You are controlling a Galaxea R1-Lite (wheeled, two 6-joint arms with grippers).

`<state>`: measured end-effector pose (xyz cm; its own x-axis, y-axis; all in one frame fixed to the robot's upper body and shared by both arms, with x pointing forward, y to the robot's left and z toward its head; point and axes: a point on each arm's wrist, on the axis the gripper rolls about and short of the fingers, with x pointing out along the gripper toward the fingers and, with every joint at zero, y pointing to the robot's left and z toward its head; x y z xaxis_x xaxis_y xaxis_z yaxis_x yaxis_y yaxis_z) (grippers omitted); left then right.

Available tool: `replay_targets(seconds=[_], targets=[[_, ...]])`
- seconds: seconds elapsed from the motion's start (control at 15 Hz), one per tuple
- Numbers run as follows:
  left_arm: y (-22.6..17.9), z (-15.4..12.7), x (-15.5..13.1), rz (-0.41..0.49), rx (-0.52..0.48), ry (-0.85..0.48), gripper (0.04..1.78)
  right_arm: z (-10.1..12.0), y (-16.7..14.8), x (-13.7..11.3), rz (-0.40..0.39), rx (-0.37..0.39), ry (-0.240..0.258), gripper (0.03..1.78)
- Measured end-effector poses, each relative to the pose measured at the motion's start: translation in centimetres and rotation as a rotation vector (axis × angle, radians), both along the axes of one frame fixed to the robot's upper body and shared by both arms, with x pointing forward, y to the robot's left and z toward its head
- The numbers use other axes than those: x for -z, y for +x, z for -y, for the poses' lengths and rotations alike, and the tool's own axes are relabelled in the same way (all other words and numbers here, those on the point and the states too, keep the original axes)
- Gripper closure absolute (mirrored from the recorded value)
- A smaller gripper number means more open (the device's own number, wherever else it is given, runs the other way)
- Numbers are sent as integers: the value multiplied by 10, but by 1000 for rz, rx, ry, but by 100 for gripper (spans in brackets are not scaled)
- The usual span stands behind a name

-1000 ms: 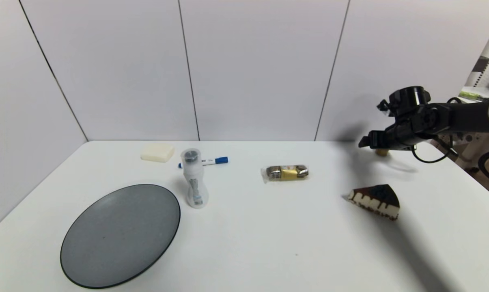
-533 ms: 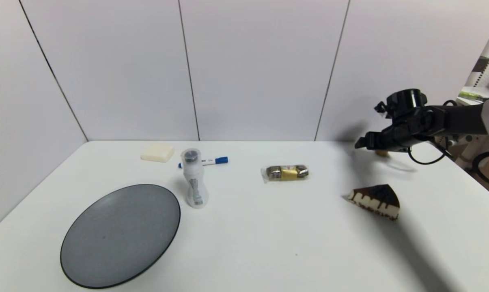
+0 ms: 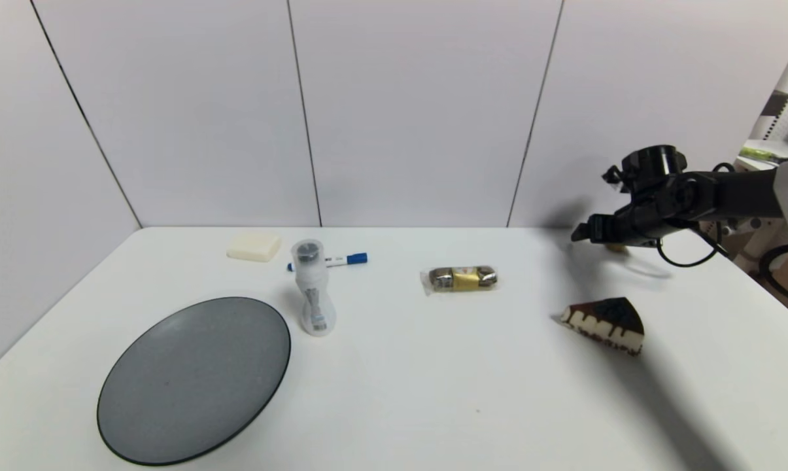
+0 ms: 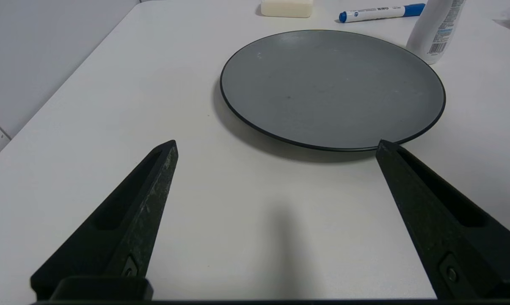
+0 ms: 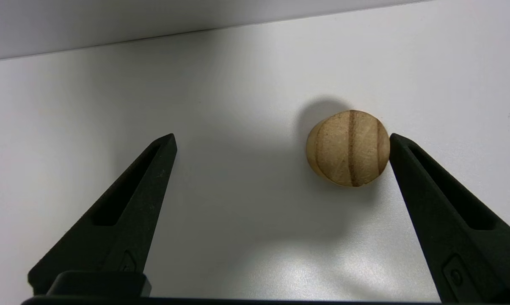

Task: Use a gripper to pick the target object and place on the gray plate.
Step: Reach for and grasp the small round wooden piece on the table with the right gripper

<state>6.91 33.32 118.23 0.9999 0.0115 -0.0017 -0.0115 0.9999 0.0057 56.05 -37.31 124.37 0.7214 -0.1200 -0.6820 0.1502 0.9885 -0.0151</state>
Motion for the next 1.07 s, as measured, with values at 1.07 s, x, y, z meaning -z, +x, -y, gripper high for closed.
replay_targets(seconds=[1.07], targets=[[0,0,0,0,0,0,13,0,2,6,-10,-3,-2,10]])
